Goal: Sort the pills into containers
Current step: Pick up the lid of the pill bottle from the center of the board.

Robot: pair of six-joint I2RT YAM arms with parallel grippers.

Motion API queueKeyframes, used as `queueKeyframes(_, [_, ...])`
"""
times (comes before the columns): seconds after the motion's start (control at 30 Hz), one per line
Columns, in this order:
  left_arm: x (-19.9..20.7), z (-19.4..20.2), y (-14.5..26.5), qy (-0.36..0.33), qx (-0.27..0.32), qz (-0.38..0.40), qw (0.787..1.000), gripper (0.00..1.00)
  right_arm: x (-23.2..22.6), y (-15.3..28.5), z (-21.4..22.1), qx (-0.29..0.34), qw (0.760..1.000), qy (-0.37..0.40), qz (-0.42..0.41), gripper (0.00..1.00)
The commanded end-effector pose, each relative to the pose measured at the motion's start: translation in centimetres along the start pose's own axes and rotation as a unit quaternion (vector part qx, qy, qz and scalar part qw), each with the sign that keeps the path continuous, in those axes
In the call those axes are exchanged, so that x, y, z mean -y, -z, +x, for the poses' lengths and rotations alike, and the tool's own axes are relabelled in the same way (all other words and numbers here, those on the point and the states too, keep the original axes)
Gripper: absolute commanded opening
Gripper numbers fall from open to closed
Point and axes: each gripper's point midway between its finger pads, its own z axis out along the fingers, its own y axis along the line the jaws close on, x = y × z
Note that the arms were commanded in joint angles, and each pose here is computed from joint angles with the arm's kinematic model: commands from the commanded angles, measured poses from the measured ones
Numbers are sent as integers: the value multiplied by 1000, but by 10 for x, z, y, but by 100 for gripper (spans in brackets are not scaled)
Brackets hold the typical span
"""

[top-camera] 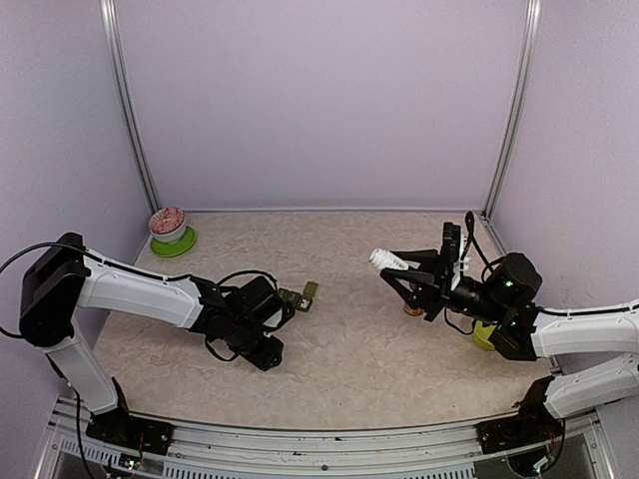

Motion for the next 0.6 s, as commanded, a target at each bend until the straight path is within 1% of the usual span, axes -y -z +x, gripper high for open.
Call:
queueKeyframes(0.0, [2,1,-4,-7,-2,5,1000,38,3,1,-2,4,1000,7,6,23])
queueKeyframes(0.1, [2,1,-4,-6,-2,4,1000,36,3,0,-1,2,1000,6,6,23])
queueKeyframes(0.3, [1,-2,-2,-6,4,1,1000,27,3,0,1,-1,1000,2,5,23])
queueKeyframes(0.43, [3,-8,1,-8,15,2,1000,26,0,-1,1,0,1000,0,-4,23])
queueKeyframes(0.57, [11,-24,15,-11,47,27,998,26,-5,-2,-1,1,1000,-2,-22,23])
